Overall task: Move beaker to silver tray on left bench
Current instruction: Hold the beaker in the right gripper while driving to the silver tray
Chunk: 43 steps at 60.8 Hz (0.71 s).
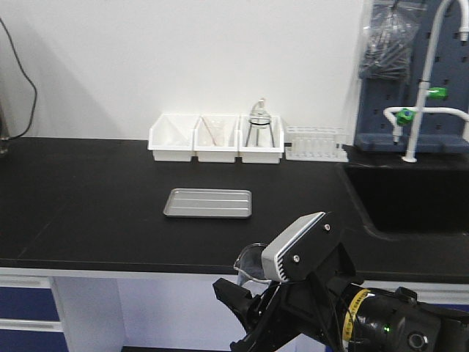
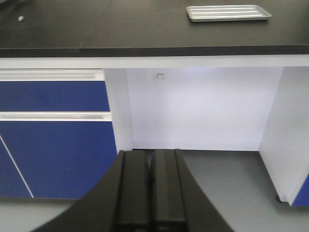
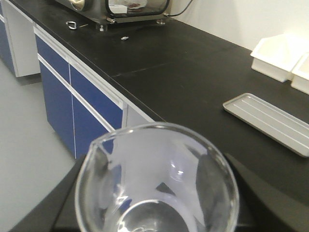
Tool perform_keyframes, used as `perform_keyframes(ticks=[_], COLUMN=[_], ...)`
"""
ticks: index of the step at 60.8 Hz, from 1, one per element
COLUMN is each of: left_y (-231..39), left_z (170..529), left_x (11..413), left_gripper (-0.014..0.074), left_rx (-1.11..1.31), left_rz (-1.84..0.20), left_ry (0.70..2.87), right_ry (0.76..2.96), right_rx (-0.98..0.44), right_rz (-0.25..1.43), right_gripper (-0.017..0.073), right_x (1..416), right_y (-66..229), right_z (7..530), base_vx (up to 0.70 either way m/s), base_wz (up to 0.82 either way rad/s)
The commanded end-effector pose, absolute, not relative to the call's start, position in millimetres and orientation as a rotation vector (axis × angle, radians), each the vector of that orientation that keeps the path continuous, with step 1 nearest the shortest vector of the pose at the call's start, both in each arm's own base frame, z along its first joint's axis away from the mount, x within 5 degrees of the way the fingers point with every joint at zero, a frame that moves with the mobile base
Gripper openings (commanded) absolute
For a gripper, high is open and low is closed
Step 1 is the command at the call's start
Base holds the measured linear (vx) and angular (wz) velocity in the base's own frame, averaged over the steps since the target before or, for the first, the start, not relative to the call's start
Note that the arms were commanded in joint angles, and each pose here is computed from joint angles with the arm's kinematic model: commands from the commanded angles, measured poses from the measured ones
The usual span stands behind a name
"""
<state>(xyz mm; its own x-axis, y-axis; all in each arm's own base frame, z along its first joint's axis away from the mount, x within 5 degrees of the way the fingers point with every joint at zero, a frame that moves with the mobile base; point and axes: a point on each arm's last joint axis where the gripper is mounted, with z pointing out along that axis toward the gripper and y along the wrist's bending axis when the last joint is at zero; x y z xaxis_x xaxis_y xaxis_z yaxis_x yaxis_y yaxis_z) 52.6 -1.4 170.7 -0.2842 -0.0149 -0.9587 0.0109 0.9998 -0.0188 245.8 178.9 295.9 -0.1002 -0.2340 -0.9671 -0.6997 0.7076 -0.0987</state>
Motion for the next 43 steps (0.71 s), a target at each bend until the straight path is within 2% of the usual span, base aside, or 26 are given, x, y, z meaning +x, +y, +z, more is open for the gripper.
perform_keyframes(ticks=[1,43], left_y=[-1.5,-1.5], left_z=[171.3,171.3], left_x=[54.5,54.5], left_gripper=[0.0001,0.0001], left_rx=[-0.008,-0.008], left_rz=[-0.033,-0.033], left_ry=[1.794,1.794], right_ry=[1.555,1.555], right_rx=[-0.732,-0.732], right_rz=[0.521,0.521], right_gripper=[-0.001,-0.001], right_x=[242.0,242.0], right_y=[180.1,180.1], right_z=[320.1,320.1], base_vx=[0.19,0.28], base_wz=[0.25,0.03])
